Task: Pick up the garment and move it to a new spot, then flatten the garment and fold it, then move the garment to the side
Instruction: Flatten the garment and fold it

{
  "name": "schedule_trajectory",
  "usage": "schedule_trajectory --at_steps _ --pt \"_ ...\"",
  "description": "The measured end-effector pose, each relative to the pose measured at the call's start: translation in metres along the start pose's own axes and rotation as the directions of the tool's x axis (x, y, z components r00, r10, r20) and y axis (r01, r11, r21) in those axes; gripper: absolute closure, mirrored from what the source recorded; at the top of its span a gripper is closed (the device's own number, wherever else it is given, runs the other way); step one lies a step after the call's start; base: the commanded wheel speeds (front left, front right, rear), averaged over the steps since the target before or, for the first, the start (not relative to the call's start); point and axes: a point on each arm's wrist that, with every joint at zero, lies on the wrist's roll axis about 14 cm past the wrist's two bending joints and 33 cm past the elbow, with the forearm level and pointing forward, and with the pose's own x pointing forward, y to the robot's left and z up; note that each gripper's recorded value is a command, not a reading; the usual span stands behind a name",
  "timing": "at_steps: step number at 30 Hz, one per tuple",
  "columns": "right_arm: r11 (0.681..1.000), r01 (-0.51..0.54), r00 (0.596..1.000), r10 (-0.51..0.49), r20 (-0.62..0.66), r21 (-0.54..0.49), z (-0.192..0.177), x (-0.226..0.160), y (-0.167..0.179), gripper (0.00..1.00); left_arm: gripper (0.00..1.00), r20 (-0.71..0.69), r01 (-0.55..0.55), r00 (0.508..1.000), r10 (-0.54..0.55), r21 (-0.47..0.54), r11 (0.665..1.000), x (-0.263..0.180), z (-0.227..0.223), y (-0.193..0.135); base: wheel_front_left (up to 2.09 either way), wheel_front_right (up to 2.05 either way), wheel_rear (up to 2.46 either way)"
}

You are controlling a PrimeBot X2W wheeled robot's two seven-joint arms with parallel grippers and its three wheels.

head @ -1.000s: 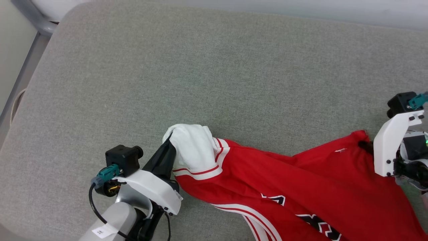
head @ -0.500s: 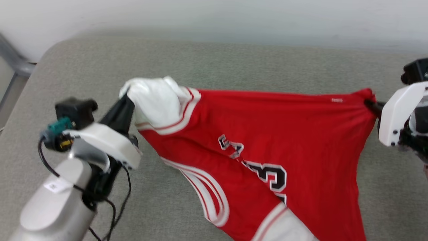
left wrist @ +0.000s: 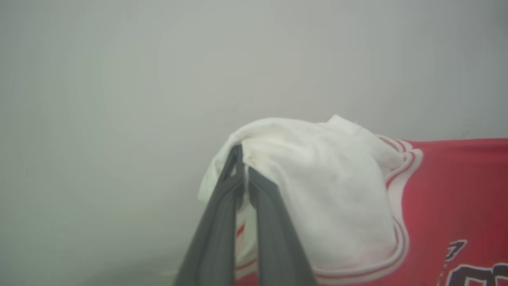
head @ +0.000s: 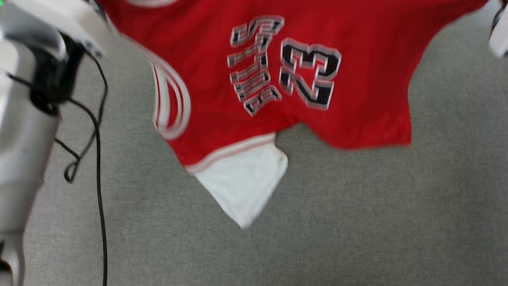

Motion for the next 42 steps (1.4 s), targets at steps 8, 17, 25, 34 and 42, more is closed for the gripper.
schedule_trajectory --at_steps 8,17,25,34,42 --pt "0.996 0.074 0.979 -0.065 0.194 -0.040 0.069 0.036 -0.019 1.00 1.00 0.144 -0.037 0.989 0.035 0.013 0.999 0.066 0.040 0.018 0.00 0.00 0.00" --pt "0.994 0.102 0.958 -0.091 0.273 -0.029 0.082 0.092 -0.024 1.00 1.00 0.141 -0.077 0.988 0.070 0.046 0.996 0.122 0.014 0.041 0.00 0.00 0.00" --pt "0.997 0.081 0.984 -0.079 0.160 -0.006 0.013 0.141 -0.016 1.00 1.00 -0.017 -0.097 0.995 0.097 -0.020 0.995 0.141 -0.076 0.053 0.00 0.00 0.00" --pt "0.999 0.029 0.999 -0.028 -0.022 0.035 -0.079 0.138 0.005 1.00 1.00 -0.209 -0.142 0.972 0.110 -0.146 0.979 0.100 -0.165 0.056 0.00 0.00 0.00" --pt "0.995 0.016 0.985 0.001 -0.171 0.095 -0.158 0.073 0.014 1.00 1.00 -0.379 -0.234 0.916 0.133 -0.235 0.943 -0.003 -0.226 0.051 0.00 0.00 0.00"
